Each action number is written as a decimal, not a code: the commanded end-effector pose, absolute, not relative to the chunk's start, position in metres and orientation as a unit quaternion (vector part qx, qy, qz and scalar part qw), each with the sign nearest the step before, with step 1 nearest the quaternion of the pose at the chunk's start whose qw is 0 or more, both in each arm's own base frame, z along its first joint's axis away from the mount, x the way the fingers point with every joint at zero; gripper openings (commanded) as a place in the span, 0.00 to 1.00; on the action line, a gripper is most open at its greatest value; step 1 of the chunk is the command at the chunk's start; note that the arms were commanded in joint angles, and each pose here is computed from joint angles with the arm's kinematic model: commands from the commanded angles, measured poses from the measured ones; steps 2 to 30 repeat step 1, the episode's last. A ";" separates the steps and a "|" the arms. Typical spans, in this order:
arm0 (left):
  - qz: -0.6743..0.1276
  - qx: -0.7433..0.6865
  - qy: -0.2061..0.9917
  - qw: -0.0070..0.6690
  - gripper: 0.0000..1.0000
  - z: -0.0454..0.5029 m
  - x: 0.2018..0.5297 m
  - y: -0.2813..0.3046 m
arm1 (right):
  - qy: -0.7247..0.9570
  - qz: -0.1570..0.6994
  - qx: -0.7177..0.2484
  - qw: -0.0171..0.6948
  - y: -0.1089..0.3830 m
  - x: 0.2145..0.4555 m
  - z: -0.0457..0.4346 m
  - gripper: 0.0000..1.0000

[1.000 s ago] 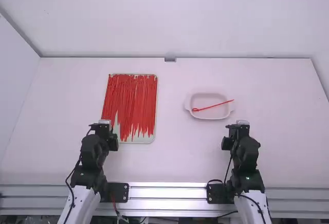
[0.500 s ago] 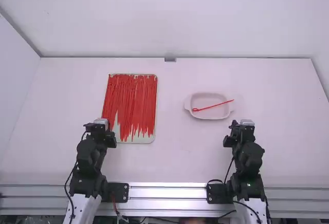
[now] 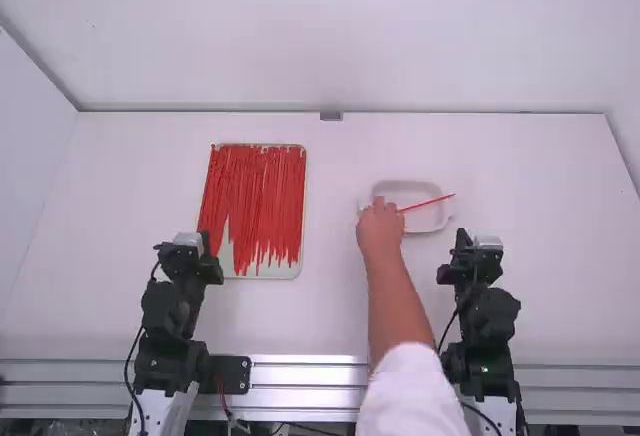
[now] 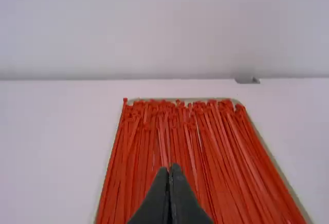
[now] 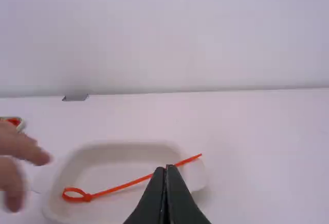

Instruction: Fasten the cable tie

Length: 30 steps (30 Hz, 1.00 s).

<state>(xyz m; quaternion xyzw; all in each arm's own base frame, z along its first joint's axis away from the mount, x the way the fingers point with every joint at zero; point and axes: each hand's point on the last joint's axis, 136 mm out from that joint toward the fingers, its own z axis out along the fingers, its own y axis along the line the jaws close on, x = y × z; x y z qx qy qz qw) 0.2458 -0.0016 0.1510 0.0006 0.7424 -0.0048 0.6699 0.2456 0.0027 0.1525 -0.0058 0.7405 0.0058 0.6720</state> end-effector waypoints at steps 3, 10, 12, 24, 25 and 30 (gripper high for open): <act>0.000 0.000 0.743 0.669 0.00 0.148 0.246 0.000 | 0.743 0.006 -0.005 0.669 0.003 0.246 0.148 0.00; 0.000 0.000 0.743 0.669 0.00 0.148 0.246 0.000 | 0.743 0.006 -0.005 0.669 0.003 0.246 0.148 0.00; 0.000 0.000 0.743 0.669 0.00 0.148 0.246 0.000 | 0.743 0.006 -0.005 0.669 0.003 0.246 0.148 0.00; 0.000 0.000 0.743 0.669 0.00 0.148 0.246 0.000 | 0.743 0.006 -0.005 0.669 0.003 0.246 0.148 0.00; 0.000 0.000 0.743 0.669 0.00 0.148 0.246 0.000 | 0.743 0.006 -0.005 0.669 0.003 0.246 0.148 0.00; 0.000 0.000 0.743 0.669 0.00 0.148 0.246 0.000 | 0.743 0.006 -0.005 0.669 0.003 0.246 0.148 0.00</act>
